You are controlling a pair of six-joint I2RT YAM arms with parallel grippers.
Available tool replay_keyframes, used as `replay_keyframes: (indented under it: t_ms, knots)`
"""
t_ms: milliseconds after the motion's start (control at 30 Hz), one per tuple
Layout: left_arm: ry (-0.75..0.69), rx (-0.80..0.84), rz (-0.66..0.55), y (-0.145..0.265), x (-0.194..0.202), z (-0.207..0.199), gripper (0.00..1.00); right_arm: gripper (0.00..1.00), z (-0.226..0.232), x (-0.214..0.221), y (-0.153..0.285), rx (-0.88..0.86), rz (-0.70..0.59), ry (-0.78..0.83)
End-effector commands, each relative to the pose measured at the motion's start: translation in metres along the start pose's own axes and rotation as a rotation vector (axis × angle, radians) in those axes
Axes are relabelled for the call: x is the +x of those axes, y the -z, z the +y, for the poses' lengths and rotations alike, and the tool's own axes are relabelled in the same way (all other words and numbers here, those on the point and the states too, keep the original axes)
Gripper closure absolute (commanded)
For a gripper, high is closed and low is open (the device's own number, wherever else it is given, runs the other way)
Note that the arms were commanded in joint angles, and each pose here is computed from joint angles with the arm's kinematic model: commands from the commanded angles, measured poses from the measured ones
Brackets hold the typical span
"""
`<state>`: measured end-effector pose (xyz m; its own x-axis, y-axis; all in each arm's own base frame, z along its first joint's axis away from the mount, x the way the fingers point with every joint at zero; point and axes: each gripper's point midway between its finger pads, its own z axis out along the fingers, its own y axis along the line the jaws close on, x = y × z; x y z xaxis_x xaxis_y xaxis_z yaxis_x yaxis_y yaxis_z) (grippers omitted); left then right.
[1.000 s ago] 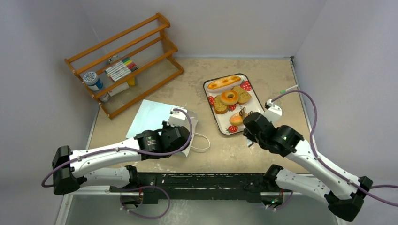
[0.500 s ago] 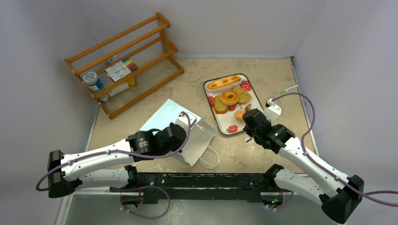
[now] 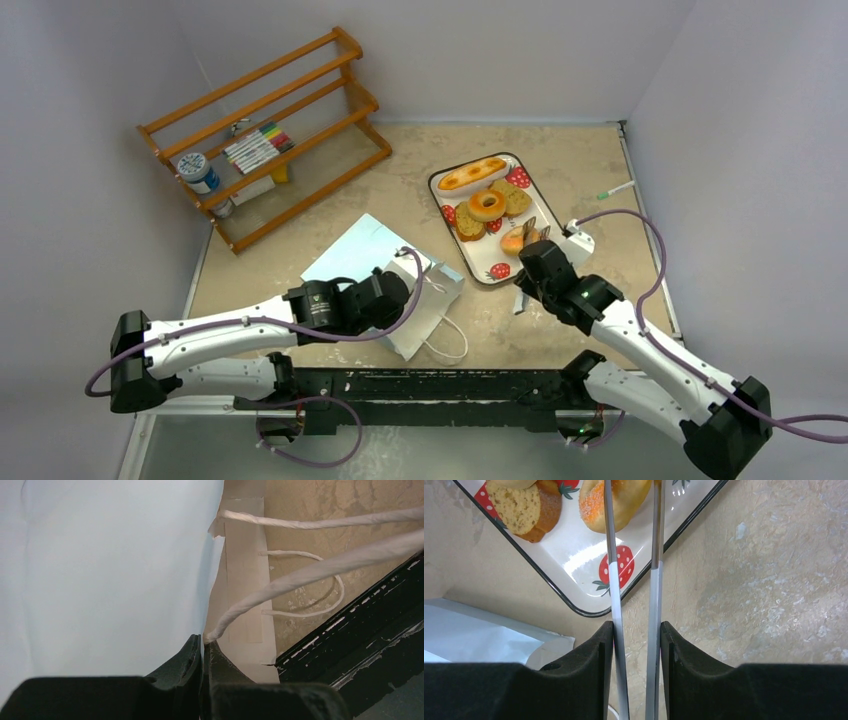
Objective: Take the fake bread out of the paper bag
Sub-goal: Place the fake bread in the container.
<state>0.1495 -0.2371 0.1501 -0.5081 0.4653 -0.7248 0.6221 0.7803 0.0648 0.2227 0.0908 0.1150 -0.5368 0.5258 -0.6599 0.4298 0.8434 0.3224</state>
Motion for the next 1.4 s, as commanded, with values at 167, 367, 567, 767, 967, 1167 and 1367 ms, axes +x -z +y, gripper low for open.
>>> replay_keyframes:
  t_ms: [167,367,567,767,967,1167,1367]
  knots:
    - [0.044,-0.044,-0.074,0.010,-0.027,0.007,1.00,0.56,0.012,-0.011,0.008,-0.049,-0.006,-0.023]
    - [0.051,-0.059,-0.076,0.011,-0.028,0.009,1.00,0.54,0.012,-0.016,0.014,-0.053,-0.009,-0.026]
    - [0.055,-0.068,-0.080,0.013,-0.029,0.012,1.00,0.54,0.011,-0.021,0.020,-0.052,-0.016,-0.044]
    - [0.059,-0.081,-0.094,0.018,-0.034,0.015,1.00,0.54,0.016,-0.033,0.029,-0.068,-0.041,-0.057]
    - [0.081,-0.101,-0.123,0.028,-0.041,0.023,1.00,0.55,0.019,-0.045,0.038,-0.085,-0.071,-0.074]
    - [0.162,-0.123,-0.140,0.044,-0.045,0.032,1.00,0.55,0.020,-0.055,0.046,-0.113,-0.110,-0.111]
    - [0.211,-0.127,-0.126,0.050,-0.042,0.034,1.00,0.55,0.023,-0.071,0.056,-0.153,-0.166,-0.121]
